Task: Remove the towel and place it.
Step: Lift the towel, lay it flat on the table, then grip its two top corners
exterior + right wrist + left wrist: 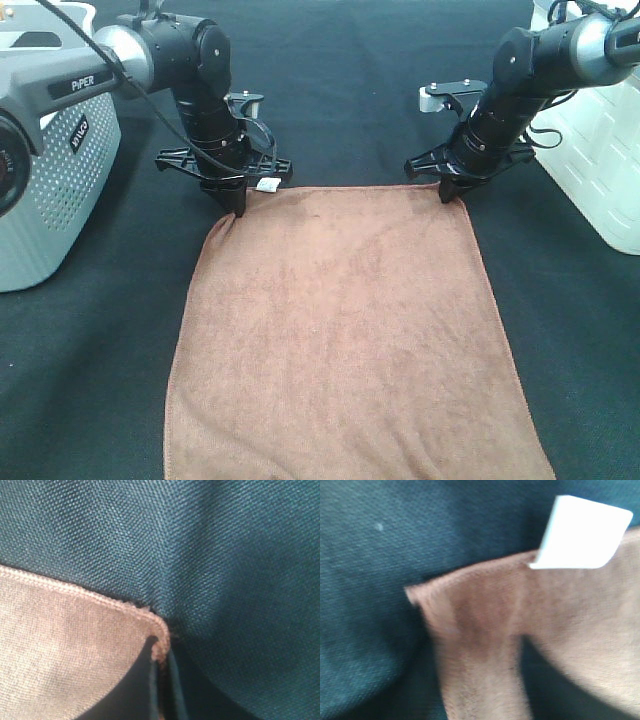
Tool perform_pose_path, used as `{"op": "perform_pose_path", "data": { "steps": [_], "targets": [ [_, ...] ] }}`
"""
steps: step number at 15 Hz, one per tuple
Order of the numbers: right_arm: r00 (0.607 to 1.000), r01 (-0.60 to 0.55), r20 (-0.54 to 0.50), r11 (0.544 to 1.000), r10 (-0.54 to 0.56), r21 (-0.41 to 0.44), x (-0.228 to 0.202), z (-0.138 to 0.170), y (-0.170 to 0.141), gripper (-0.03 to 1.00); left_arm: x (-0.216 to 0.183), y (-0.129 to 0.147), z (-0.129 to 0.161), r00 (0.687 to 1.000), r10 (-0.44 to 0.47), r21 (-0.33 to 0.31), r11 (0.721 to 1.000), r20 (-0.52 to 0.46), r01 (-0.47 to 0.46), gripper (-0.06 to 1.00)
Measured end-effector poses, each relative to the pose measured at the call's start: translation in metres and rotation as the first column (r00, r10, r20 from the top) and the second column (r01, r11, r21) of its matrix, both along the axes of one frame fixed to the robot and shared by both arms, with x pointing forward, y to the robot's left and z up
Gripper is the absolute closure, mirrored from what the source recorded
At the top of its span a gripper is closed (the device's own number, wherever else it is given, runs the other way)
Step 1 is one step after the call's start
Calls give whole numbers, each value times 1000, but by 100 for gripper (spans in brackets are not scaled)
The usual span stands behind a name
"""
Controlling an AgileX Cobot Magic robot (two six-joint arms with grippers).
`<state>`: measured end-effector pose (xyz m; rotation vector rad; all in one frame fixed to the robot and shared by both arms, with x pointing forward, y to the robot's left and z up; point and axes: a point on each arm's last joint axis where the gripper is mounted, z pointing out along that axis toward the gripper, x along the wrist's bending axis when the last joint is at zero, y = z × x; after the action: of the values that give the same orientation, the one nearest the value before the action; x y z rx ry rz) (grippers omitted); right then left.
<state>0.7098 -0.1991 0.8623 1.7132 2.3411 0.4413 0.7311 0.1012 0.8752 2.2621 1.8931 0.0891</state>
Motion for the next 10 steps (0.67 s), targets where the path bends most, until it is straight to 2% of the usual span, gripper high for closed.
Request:
{"op": "perform_pose_path", "data": {
  "steps": [5,10],
  "targets": [
    [1000,0,6,1000,0,1,0,3,0,96,0,0,0,1000,1,-4,1000,2,-1,93],
    [1000,-2,13,1000,2,0,0,8,0,96,5,-5,13,1000,4,-38,999,25,-3,93]
  ]
}}
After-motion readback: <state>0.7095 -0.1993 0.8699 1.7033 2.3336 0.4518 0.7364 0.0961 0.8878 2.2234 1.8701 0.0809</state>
